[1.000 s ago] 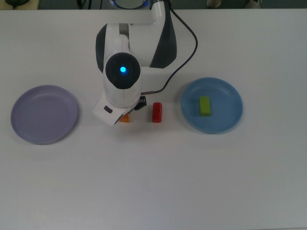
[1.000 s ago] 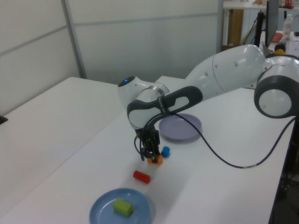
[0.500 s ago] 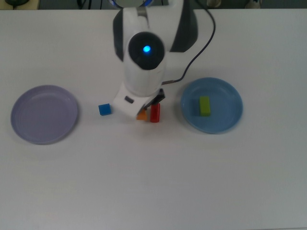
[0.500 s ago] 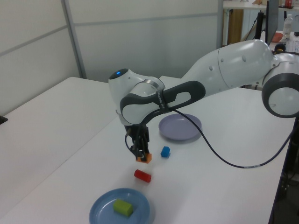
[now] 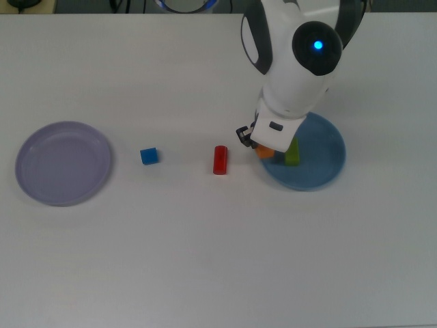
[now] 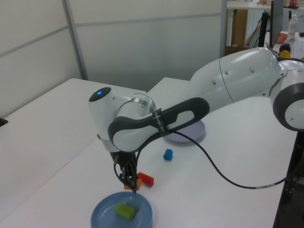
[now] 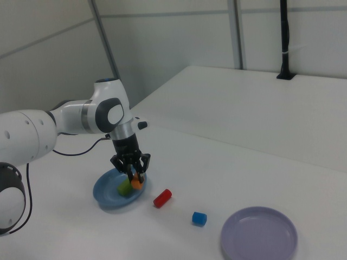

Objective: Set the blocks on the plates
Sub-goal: 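Place the orange block beside the green block on the blue plate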

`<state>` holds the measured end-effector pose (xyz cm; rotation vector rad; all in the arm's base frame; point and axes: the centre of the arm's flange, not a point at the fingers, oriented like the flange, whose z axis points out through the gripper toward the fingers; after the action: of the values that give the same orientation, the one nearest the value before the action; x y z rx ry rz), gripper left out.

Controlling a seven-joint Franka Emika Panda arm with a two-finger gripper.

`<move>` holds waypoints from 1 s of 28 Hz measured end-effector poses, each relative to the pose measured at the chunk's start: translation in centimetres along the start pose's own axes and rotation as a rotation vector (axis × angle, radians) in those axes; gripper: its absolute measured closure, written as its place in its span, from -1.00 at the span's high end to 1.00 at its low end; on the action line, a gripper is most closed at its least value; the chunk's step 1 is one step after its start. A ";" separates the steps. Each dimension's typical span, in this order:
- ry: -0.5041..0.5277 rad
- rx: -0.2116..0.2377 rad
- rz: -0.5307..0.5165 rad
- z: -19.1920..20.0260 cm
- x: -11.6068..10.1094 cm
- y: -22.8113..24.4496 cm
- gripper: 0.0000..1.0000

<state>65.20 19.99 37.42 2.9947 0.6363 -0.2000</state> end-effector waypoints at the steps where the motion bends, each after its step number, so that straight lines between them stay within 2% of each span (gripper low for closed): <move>1: 0.000 -0.001 -0.005 0.0 0.0 -0.3 -0.33; 9: -0.004 -0.004 -0.031 0.2 0.3 -2.1 -0.28; 10: -0.005 -0.004 -0.031 0.3 0.3 -2.1 -0.22; 11: -0.006 -0.004 -0.031 0.3 0.3 -2.1 -0.07; 13: -0.007 -0.004 -0.031 0.4 0.3 -2.1 0.10; 22: -0.006 -0.005 -0.031 0.4 0.4 -2.4 0.74; 23: -0.005 -0.006 -0.017 0.3 0.3 -2.2 0.91; 24: -0.005 -0.006 -0.004 0.3 0.3 -2.0 0.97; 28: -0.009 -0.008 0.119 0.4 0.1 -0.2 1.00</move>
<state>65.17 20.16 37.03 3.0099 0.4549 -0.2024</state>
